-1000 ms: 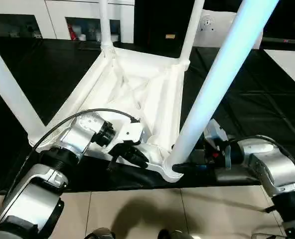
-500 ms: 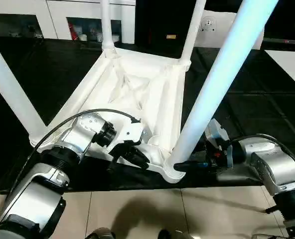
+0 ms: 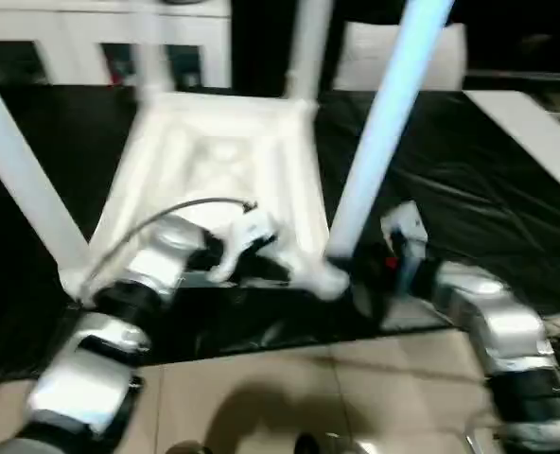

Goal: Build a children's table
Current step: Rotate leg to tighten

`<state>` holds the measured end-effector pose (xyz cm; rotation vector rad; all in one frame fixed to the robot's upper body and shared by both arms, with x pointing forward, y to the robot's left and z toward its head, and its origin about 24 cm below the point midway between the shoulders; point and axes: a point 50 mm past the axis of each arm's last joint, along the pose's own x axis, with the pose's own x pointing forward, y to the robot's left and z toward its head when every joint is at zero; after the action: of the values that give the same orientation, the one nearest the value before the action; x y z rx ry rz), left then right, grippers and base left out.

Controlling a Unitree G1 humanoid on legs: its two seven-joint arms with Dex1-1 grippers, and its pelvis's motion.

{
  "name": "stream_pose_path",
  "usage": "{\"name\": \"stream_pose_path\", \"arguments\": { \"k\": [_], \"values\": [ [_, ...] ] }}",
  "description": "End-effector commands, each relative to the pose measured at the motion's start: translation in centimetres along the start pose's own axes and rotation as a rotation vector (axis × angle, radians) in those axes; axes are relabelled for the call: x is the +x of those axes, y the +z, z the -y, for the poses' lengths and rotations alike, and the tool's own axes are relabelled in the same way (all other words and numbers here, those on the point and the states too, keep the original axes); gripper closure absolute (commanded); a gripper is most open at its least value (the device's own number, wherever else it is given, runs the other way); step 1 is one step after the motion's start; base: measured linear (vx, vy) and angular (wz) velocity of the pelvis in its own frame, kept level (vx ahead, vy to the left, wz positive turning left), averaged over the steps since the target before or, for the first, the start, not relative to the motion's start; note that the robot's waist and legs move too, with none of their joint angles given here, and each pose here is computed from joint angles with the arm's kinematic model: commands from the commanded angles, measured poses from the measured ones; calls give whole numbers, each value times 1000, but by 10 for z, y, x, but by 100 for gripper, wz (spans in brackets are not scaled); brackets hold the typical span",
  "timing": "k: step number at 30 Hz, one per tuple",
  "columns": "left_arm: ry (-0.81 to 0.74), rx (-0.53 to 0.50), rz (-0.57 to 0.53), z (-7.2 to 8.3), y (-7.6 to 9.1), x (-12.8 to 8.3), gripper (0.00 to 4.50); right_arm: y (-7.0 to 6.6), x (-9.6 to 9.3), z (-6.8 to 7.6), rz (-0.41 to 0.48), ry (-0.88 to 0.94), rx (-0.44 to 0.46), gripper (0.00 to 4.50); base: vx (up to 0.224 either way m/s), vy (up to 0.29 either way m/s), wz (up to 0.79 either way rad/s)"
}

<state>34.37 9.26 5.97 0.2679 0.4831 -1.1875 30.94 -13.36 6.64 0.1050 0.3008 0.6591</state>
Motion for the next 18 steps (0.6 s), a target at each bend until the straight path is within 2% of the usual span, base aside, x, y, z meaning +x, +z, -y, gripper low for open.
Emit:
{"name": "stream_pose_path", "arguments": {
  "k": [1,4,5,7,9,13,15,17,18],
  "values": [
    [30,-18,116,16,29,30,450,-7,35,-59,-47,198,94,255,0,0,0],
    [84,-53,148,18,36,36,450,-3,46,-70,-36,161,116,255,0,0,0],
    [125,-70,165,19,40,38,450,1,51,-77,-10,156,112,255,0,0,0],
    [157,-72,175,19,42,38,450,6,55,-82,32,144,126,200,0,0,0],
    [171,-72,176,19,43,38,450,7,55,-82,44,129,136,183,0,0,0],
    [176,-38,163,16,40,29,450,10,47,-71,78,93,123,135,0,0,0],
    [168,-11,152,13,36,22,450,11,39,-62,93,87,84,127,0,0,0],
    [133,35,128,11,30,15,450,10,27,-51,105,108,43,98,0,0,0],
    [133,35,128,11,30,15,450,10,27,-51,105,108,43,84,0,0,0]
  ]
}}
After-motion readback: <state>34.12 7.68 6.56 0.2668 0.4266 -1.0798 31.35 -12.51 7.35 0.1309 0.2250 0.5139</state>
